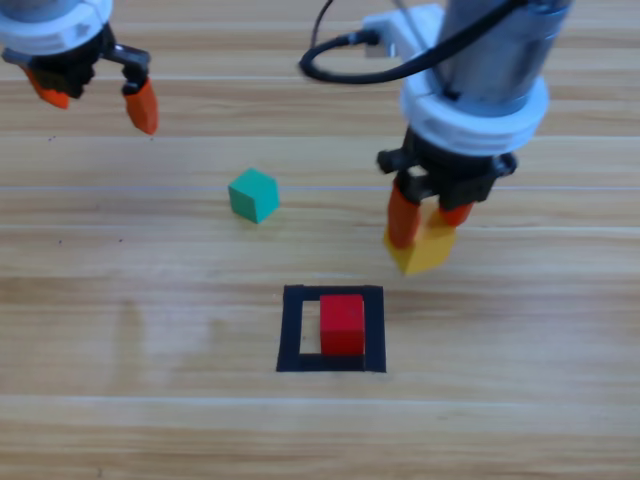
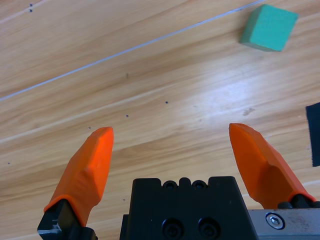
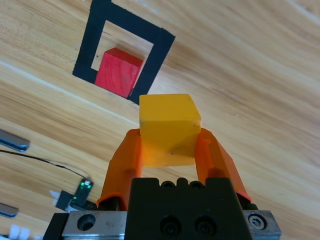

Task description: Stack the blocks in the rectangular block: red at the bottom, yellow in the middle, green on top

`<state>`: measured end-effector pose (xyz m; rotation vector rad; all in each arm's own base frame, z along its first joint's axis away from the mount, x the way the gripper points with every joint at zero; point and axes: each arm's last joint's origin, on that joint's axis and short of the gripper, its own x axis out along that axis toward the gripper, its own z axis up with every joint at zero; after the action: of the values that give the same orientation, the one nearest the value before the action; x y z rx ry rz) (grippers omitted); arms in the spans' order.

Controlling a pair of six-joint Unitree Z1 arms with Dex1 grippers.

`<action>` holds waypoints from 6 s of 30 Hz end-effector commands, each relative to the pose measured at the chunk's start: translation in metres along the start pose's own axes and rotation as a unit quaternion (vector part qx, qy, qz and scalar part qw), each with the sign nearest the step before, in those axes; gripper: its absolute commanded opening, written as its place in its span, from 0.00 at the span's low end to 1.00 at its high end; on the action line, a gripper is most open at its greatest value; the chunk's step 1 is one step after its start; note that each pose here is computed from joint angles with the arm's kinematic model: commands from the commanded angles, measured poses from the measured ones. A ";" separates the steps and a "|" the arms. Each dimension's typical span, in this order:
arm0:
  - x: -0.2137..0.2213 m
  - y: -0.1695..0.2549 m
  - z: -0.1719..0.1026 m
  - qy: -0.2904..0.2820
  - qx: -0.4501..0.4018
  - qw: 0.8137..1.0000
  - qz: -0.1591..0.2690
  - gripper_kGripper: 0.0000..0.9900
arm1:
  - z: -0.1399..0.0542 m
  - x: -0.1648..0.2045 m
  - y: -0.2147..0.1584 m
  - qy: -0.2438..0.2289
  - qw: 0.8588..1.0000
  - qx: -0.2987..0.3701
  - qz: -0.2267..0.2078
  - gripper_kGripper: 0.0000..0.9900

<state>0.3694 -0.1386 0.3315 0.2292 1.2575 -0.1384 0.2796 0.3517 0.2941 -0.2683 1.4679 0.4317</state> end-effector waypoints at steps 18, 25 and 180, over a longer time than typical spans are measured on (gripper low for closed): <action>0.009 0.059 -0.021 0.011 -0.037 0.999 -0.023 1.00 | 0.015 0.079 0.067 0.025 0.992 0.077 -0.093 0.00; 0.017 0.058 -0.024 0.014 -0.037 0.999 -0.027 1.00 | 0.014 0.077 0.073 0.017 0.992 0.091 -0.089 0.00; 0.171 -0.093 0.073 0.097 0.056 0.993 -0.046 0.94 | -0.143 -0.065 -0.101 -0.279 0.881 -0.322 0.205 1.00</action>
<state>0.4591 -0.2433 0.2240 0.2638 1.3681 -0.2815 0.1947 0.1833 0.3538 -0.3165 0.7107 1.1920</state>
